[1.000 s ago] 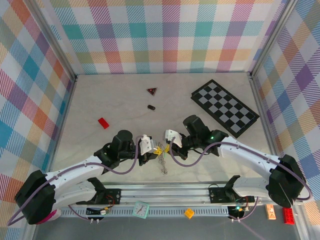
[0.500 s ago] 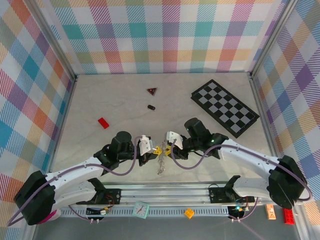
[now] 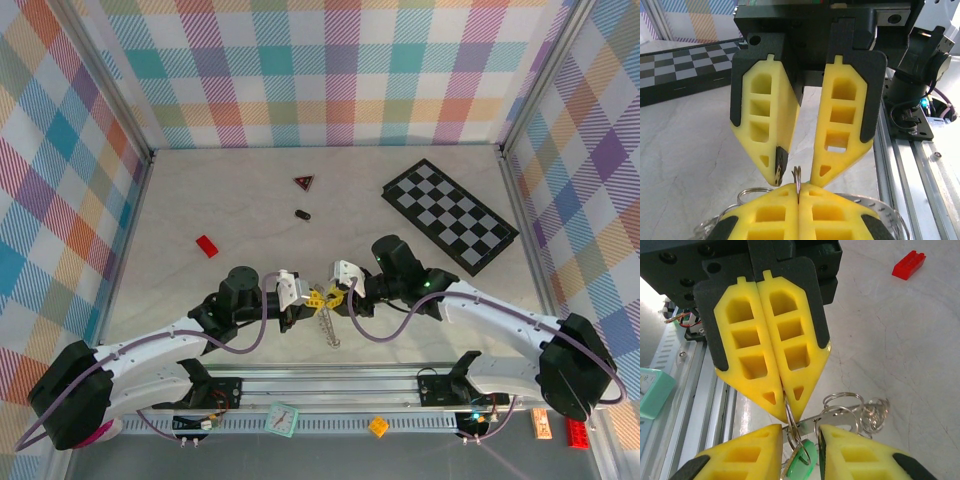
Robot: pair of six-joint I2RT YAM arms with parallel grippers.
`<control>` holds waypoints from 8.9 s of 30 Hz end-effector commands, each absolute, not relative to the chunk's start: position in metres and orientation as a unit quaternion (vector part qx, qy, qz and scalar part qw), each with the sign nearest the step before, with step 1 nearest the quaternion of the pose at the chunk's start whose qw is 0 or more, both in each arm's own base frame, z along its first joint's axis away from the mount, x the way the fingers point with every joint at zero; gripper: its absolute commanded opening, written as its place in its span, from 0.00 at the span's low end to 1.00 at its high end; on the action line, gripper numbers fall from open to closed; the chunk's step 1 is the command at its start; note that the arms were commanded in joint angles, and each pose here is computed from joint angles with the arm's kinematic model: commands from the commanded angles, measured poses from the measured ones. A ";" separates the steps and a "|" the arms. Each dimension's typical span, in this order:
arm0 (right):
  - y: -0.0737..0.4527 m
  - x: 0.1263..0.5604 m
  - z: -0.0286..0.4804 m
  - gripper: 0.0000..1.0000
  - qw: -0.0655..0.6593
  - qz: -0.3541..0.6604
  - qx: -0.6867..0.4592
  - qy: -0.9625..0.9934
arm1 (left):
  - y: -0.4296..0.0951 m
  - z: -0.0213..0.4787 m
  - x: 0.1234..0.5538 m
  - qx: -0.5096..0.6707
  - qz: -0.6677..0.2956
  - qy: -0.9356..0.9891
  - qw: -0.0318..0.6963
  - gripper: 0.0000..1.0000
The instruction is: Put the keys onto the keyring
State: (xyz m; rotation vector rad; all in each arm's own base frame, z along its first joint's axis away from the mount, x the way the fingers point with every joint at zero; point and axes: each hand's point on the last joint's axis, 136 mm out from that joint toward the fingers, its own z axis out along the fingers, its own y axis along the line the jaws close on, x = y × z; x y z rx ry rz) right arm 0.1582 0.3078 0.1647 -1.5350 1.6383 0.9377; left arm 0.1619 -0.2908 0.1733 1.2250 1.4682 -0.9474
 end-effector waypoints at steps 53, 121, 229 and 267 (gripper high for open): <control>0.303 0.155 0.178 0.34 0.349 0.394 -0.576 0.626 | -0.294 0.188 0.159 0.492 -0.404 0.576 0.513 0.00; 0.300 0.155 0.161 0.35 0.299 0.382 -0.563 0.669 | -0.288 0.191 0.162 0.509 -0.367 0.581 0.519 0.00; 0.303 0.183 0.165 0.00 0.439 0.279 -0.540 0.662 | -0.291 0.198 0.177 0.429 -0.400 0.610 0.533 0.00; 0.323 0.187 0.217 0.00 0.388 0.215 -0.599 0.666 | -0.174 0.268 0.228 0.197 -0.184 0.635 0.724 0.53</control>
